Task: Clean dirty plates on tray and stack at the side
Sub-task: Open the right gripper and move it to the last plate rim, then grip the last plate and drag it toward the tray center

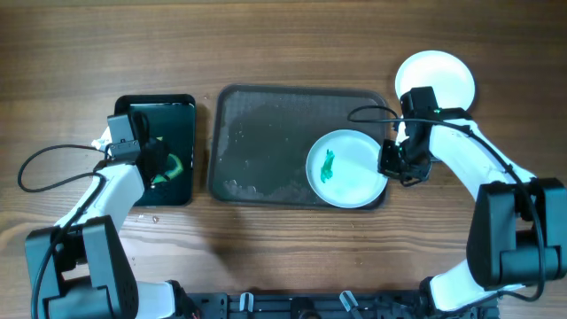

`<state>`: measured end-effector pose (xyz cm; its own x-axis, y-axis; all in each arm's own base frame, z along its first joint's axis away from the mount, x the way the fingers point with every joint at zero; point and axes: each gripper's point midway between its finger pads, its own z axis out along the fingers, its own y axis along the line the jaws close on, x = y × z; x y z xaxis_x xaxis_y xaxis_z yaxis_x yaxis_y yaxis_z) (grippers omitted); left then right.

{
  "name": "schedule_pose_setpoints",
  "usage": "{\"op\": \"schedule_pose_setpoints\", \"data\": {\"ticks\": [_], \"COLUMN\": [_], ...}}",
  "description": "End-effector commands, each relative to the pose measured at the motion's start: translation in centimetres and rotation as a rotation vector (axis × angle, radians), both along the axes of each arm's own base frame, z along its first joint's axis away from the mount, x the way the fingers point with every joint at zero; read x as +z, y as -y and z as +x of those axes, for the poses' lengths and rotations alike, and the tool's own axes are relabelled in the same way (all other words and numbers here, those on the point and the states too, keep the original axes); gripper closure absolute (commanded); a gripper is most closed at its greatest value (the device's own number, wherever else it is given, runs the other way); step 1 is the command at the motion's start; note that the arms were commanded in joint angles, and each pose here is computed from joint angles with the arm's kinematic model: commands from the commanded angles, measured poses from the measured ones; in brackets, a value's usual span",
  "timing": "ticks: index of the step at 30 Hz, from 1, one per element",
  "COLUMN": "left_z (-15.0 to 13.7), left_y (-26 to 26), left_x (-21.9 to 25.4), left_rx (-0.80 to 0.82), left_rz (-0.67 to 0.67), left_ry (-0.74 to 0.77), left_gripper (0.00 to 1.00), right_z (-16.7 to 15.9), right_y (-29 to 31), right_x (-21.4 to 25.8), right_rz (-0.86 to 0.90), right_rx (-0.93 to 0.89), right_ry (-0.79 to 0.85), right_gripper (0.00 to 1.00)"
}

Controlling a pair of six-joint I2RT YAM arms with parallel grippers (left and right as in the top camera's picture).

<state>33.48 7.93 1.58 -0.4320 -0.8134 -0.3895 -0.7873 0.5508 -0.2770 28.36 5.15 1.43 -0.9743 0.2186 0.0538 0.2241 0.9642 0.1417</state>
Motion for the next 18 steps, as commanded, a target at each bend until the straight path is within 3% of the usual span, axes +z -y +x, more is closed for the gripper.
{"op": "schedule_pose_setpoints", "data": {"ticks": [1,5,12,14,18], "left_z": [-0.3,-0.3,0.5,1.2,1.4], "left_y": [0.4,0.4,1.6,2.1,2.2], "left_x": [-0.6,-0.6,-0.3,0.0,0.1], "left_rx": [-0.019,-0.019,-0.056,-0.074,-0.079], "left_rz": [-0.016,-0.016,-0.077,-0.103,-0.107], "left_ry": [-0.021,-0.020,0.019,0.048,0.058], "left_gripper": [0.96,0.96,0.96,0.96,0.96], "right_z": [0.7,1.4,6.7,8.6,9.3], "right_y": [0.8,1.1,-5.9,-7.0,-10.4], "right_x": [1.0,3.1,6.1,6.3,4.8], "right_rz": [-0.057,-0.074,0.305,0.322,0.353], "right_rx": [0.002,0.026,0.142,0.126,0.140], "right_ry": [0.005,0.003,0.242,0.310,0.309], "right_gripper": [0.96,0.96,0.96,0.96,0.96]}}
